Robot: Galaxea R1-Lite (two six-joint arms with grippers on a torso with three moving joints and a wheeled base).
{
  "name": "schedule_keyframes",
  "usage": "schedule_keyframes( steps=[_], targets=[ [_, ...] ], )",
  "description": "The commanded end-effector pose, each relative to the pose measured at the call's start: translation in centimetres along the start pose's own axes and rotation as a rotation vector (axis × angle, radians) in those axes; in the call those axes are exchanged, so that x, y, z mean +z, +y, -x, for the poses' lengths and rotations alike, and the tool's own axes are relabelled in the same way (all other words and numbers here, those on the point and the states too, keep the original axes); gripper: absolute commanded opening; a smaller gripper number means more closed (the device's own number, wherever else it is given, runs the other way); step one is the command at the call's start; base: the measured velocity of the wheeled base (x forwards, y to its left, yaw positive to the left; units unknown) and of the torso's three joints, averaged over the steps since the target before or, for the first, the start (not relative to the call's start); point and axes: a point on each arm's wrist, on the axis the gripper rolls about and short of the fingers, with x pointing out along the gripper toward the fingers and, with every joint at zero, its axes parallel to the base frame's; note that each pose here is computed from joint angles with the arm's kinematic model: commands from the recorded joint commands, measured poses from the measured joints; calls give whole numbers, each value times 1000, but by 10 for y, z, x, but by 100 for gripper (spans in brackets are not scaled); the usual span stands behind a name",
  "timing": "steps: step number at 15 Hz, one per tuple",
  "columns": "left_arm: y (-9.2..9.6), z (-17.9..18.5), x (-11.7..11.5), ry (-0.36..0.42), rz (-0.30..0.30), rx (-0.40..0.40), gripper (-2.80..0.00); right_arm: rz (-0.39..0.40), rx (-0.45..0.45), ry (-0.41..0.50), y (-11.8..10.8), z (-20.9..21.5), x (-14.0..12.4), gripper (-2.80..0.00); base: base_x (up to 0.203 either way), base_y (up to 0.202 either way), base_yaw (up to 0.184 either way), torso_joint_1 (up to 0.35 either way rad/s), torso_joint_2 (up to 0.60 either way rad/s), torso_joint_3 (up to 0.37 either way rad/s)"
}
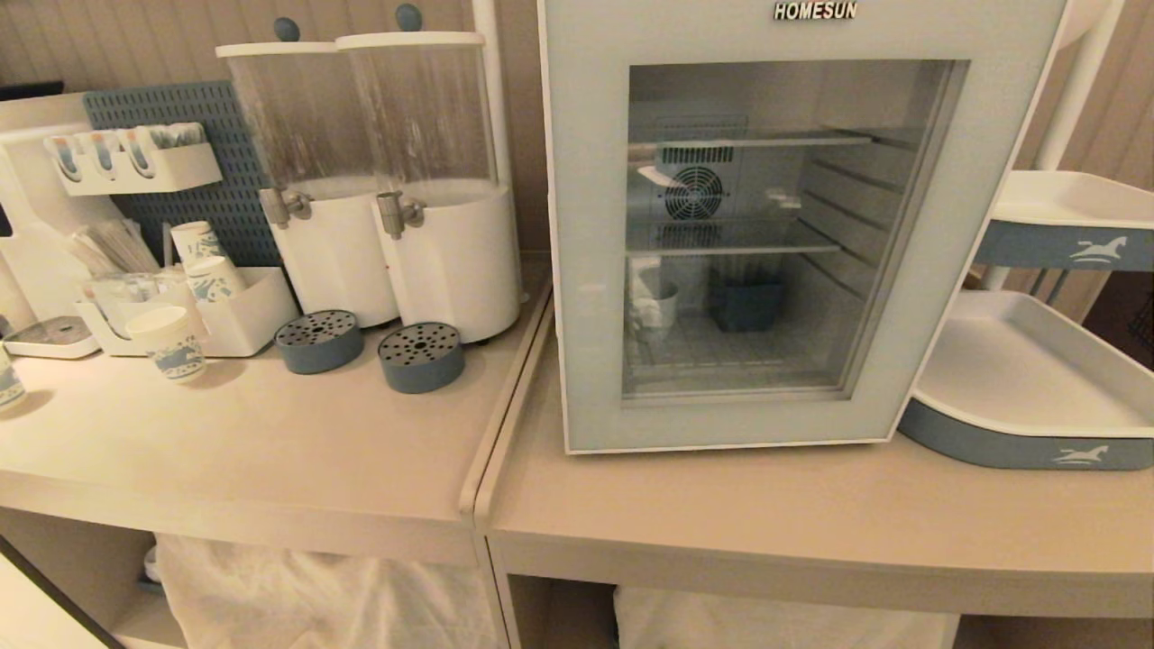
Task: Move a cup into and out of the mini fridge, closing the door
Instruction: Open the freezer door
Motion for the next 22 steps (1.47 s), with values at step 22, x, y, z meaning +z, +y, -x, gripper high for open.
schedule_keyframes(
  steps=[22],
  targets=[
    [-13,28,59,167,20,-115,-280,0,1,2,0,0,0,-280,0,0,0,0,0,0]
  ],
)
